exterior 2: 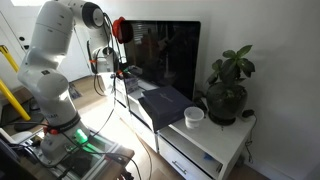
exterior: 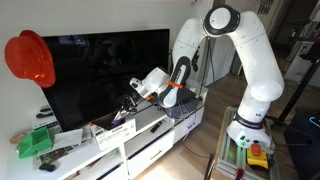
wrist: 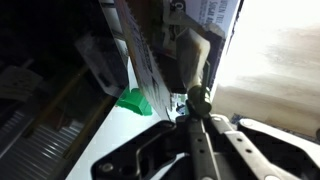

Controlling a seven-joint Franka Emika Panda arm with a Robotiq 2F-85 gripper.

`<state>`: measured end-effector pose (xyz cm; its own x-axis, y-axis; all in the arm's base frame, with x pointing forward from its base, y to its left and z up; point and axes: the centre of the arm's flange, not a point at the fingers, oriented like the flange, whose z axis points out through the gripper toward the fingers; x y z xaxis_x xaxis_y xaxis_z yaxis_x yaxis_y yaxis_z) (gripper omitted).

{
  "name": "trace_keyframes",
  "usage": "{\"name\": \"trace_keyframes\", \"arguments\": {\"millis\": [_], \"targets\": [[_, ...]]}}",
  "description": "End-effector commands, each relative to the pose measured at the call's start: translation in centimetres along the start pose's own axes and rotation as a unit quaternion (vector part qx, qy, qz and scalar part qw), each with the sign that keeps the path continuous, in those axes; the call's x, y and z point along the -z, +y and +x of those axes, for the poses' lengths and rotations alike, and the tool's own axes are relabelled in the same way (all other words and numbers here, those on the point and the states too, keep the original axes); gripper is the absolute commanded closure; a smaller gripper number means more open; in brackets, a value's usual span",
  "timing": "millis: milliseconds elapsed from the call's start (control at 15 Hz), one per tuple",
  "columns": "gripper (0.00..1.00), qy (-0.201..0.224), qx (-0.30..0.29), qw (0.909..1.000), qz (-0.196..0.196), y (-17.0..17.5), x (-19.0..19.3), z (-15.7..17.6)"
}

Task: Put the snack pack in the box and then move the box to the right a bit

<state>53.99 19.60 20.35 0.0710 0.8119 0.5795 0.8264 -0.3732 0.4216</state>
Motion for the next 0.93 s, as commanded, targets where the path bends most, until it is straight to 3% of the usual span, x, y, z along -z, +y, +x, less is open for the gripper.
{"name": "trace_keyframes", "arguments": {"millis": [0,333,600,867], "targets": [[0.68,-0.003,0.005,1.0000,-0.007,0.2,-2.0,0.1],[0.31,-0.010,0.012,0.9998,-0.016,0.6,-2.3,0.2],[0.05,-0.029,-0.015,0.9995,0.005,0.4,-1.5,0.3],[0.00,-0.056,-0.093,0.9927,0.051,-0.4,0.4,0.3]]}}
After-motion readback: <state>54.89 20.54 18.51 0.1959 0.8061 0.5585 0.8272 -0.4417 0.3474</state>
